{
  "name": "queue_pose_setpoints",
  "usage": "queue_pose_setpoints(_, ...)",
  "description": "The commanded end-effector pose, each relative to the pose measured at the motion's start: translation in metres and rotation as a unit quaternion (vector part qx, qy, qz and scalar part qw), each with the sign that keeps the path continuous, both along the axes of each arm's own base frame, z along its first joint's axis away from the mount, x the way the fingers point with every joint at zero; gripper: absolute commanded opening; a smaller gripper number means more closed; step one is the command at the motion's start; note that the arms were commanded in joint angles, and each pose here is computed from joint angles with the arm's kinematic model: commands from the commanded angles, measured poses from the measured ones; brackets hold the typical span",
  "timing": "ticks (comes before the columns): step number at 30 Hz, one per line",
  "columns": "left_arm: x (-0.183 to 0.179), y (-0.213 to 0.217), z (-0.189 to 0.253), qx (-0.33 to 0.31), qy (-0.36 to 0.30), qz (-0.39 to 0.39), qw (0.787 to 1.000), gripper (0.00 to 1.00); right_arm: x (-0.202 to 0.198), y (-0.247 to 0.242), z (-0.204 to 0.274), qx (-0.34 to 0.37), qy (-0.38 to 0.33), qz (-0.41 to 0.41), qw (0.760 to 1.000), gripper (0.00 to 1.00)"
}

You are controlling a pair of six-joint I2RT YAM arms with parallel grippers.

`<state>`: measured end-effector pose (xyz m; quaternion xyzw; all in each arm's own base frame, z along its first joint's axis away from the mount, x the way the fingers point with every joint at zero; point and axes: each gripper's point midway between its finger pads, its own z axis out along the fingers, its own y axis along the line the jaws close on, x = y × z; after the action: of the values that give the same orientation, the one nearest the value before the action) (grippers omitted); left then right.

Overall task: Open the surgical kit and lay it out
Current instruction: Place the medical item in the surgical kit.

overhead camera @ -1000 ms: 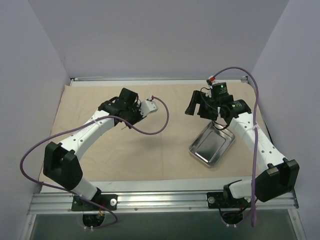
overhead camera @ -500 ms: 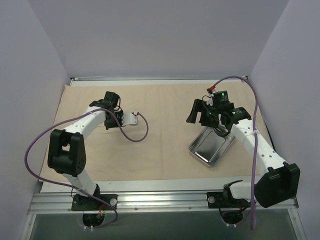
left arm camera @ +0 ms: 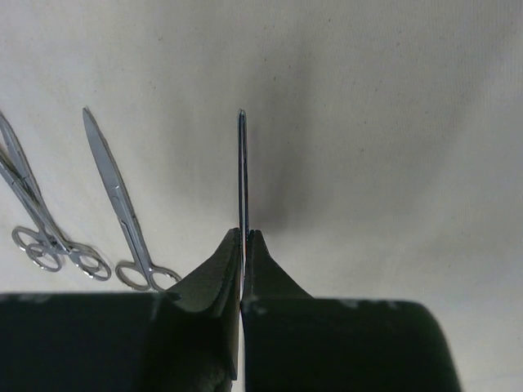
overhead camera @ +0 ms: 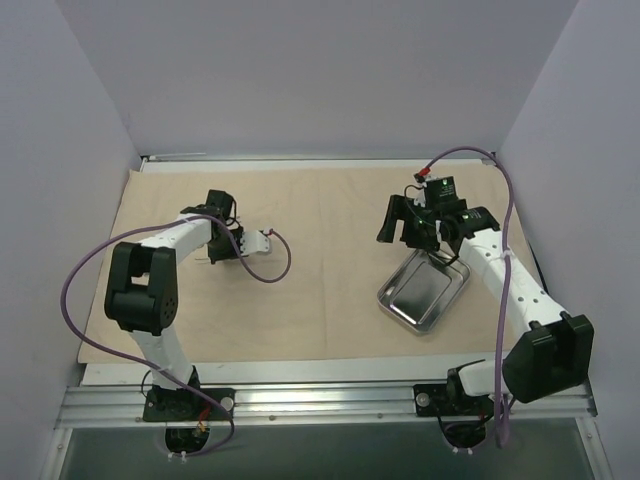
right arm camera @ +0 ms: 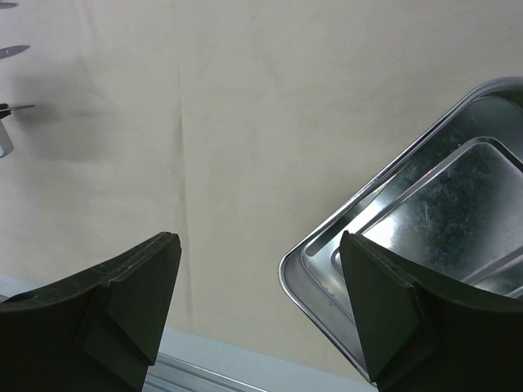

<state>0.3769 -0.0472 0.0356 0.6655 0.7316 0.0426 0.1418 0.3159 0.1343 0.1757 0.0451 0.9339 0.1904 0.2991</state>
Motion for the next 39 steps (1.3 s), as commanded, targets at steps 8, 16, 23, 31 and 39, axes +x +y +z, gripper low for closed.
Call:
queue_pose_setpoints(8,0.035,0.003,0.006,-0.012,-0.041,-0.004,0.999,0.02,0.013,-0.005,-0.002,-0.011,0.004,-0.005,1.0,0.81)
queue_pose_setpoints(16,0.04,0.011,0.003,-0.008,-0.044,0.001,0.999,0.02,0.015,-0.005,-0.005,-0.01,0.006,-0.006,1.0,0.81)
queue_pose_setpoints(23,0.035,0.009,-0.006,-0.011,-0.035,0.003,0.999,0.02,0.012,-0.008,-0.008,-0.005,0.01,-0.013,1.0,0.81)
queue_pose_setpoints(31,0.03,0.006,-0.015,-0.02,-0.024,0.006,0.999,0.02,0.011,-0.01,-0.008,-0.001,0.011,-0.018,1.0,0.81)
queue_pose_setpoints(39,0.02,0.001,-0.026,-0.031,-0.007,0.008,0.999,0.05,0.009,-0.01,-0.009,0.0,0.012,-0.02,1.0,0.82)
